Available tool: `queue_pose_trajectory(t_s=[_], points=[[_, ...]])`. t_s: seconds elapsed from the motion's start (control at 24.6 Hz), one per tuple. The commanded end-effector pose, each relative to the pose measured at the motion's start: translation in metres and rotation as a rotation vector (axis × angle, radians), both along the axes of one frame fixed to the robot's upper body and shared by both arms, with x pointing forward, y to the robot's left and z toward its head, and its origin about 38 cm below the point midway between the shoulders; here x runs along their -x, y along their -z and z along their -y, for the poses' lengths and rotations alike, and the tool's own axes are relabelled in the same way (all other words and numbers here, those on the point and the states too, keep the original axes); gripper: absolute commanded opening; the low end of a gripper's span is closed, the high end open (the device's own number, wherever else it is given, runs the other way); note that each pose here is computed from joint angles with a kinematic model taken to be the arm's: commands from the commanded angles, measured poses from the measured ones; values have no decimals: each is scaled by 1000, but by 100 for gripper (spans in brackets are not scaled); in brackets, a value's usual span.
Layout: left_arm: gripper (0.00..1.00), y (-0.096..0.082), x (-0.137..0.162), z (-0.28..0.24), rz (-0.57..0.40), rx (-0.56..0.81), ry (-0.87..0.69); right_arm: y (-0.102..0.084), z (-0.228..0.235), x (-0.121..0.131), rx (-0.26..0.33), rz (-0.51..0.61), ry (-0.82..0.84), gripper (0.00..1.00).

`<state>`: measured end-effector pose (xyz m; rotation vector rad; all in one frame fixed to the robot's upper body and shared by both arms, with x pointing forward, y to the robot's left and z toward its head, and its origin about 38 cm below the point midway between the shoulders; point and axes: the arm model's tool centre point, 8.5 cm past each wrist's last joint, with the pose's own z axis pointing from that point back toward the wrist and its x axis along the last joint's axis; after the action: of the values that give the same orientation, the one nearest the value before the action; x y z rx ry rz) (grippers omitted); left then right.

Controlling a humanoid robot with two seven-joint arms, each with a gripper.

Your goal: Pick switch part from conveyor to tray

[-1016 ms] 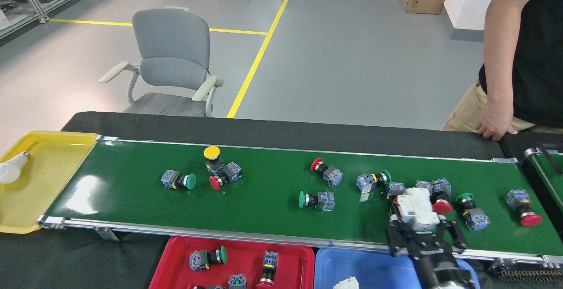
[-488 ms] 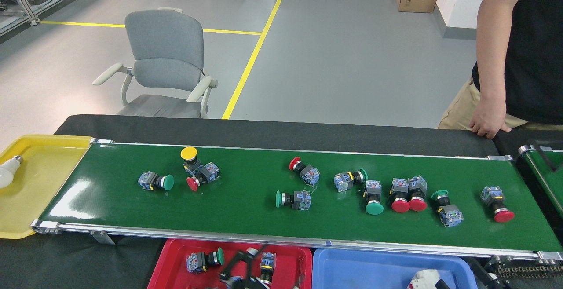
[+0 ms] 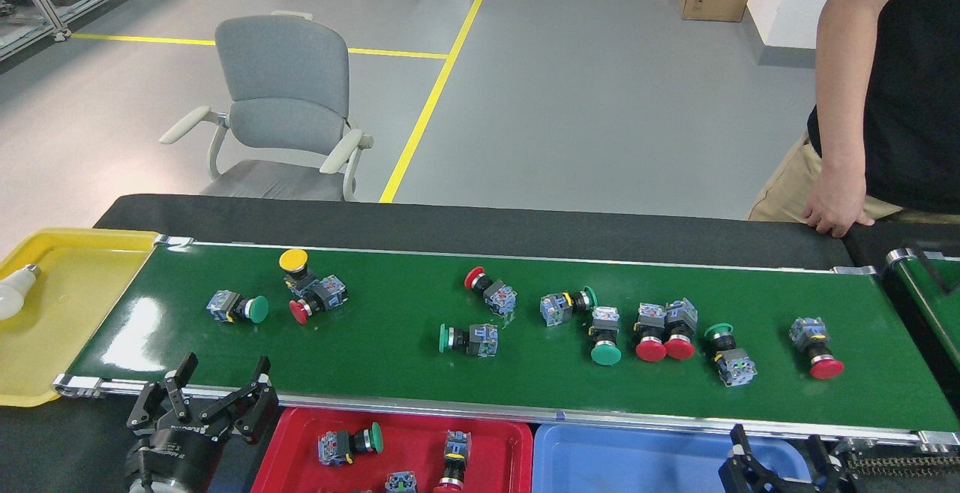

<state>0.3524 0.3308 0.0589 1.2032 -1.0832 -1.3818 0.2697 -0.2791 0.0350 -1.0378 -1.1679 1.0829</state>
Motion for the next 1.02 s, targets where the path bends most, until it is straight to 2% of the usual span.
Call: queue_pose_trajectory(t_s=[0.0, 0.16, 0.28, 0.41, 0.49, 0.69, 0.97], points=[[100, -11, -7, -5, 20, -20, 30, -11, -12, -13, 22, 30, -17, 98], [100, -18, -22, 11, 18, -30, 163, -23, -67, -46, 40, 23, -70, 98], [100, -16, -44, 17, -4, -27, 228, -21, -109, -58, 52, 5, -82, 98], [100, -11, -62, 12, -43, -4, 282, -12, -129, -68, 73, -26, -66, 98], [100, -5, -76, 2, -81, 6, 277, -9, -135, -75, 72, -37, -67, 98], [100, -7, -112, -19, -117, 20, 211, -11, -145, -100, 75, -36, -75, 98], [100, 0, -134, -48, -156, 47, 130, -14, -167, -139, 101, -43, -128, 98]])
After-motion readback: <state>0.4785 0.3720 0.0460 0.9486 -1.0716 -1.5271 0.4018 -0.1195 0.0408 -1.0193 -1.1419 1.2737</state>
